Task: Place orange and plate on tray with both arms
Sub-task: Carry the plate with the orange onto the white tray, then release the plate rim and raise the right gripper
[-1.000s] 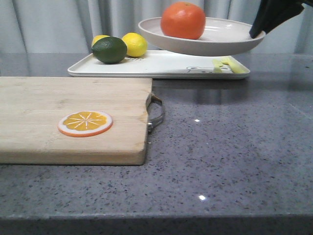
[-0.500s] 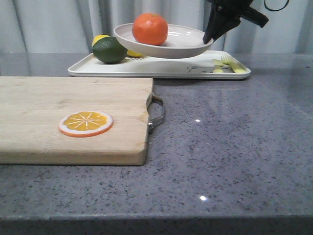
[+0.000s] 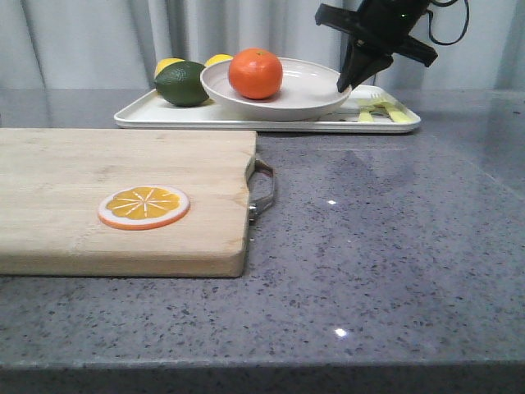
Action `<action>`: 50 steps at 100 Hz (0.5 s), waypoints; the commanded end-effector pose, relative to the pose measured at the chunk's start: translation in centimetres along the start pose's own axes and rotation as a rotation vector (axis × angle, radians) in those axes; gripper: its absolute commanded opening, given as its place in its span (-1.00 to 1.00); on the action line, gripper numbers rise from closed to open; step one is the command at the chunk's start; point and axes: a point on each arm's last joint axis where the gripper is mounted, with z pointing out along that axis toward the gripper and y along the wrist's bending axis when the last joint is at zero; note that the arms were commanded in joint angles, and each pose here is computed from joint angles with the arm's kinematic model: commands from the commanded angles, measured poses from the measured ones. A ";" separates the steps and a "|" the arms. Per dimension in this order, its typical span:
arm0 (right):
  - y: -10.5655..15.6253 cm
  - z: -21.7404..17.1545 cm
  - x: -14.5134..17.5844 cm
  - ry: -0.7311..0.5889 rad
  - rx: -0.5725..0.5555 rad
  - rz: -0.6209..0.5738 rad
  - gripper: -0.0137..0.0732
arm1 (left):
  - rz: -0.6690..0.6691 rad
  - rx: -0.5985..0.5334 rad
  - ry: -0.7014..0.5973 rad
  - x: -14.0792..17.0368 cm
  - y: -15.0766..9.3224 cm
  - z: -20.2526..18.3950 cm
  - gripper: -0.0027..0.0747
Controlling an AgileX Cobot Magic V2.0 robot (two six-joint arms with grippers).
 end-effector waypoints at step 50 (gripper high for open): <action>-1.0 -4.6 -2.6 -0.193 -0.009 0.024 -0.81 | -0.012 0.001 -0.108 -1.6 0.0 -0.3 -0.98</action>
